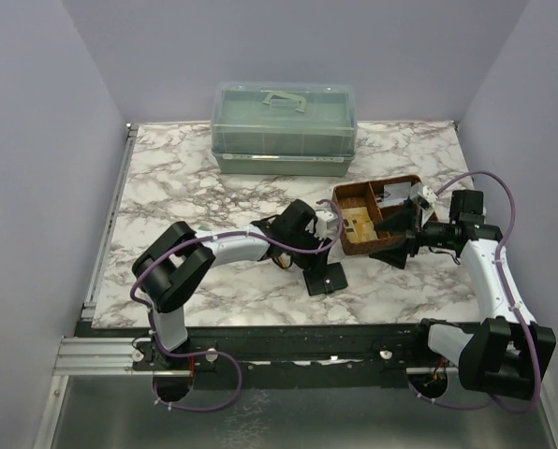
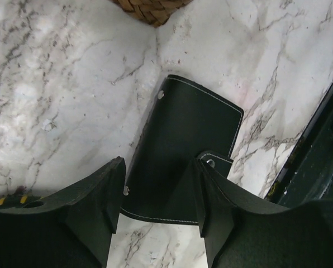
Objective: Take the credit cards out of the card holder
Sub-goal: Pick up the card holder from the center of the board.
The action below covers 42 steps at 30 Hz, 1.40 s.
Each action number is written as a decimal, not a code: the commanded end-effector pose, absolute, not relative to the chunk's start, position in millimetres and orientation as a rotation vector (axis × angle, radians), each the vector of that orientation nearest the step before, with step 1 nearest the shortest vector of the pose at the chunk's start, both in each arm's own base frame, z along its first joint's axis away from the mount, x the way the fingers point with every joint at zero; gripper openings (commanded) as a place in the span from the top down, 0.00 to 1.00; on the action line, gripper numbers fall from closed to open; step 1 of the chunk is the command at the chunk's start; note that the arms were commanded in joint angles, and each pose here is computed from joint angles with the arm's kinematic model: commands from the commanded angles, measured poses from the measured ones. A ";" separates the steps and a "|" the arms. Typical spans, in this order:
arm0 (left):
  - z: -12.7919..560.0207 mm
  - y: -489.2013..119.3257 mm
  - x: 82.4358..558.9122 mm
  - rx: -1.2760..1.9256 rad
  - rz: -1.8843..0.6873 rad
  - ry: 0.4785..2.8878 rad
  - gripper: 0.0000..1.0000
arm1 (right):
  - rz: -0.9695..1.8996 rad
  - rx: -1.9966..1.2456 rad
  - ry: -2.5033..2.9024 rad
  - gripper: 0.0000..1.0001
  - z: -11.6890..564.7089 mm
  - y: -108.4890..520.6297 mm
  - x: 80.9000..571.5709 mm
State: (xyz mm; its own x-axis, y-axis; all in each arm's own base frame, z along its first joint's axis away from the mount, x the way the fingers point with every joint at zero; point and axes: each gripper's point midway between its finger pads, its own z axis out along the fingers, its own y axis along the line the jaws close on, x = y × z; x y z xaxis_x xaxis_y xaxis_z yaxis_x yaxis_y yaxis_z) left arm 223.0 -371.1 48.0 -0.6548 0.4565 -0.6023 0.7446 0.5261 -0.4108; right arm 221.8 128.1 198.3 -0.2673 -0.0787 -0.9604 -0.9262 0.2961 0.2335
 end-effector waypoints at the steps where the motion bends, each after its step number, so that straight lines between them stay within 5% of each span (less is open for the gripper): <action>1: 51.8 -374.7 209.5 1.054 -0.996 2.345 0.45 | 1.116 -0.958 1.572 0.00 206.9 130.5 220.6; 23: 4.2 -352.2 189.1 0.984 -0.720 2.539 0.43 | 1.130 -0.951 1.574 0.00 205.6 131.2 219.7; 34: -7.2 -347.3 186.9 0.808 -0.617 2.585 0.99 | 1.135 -0.947 1.578 0.00 204.9 131.2 219.5; 42: 59.9 -369.7 182.0 0.625 -0.937 2.412 1.00 | 1.193 -0.987 1.617 0.00 190.3 140.7 214.7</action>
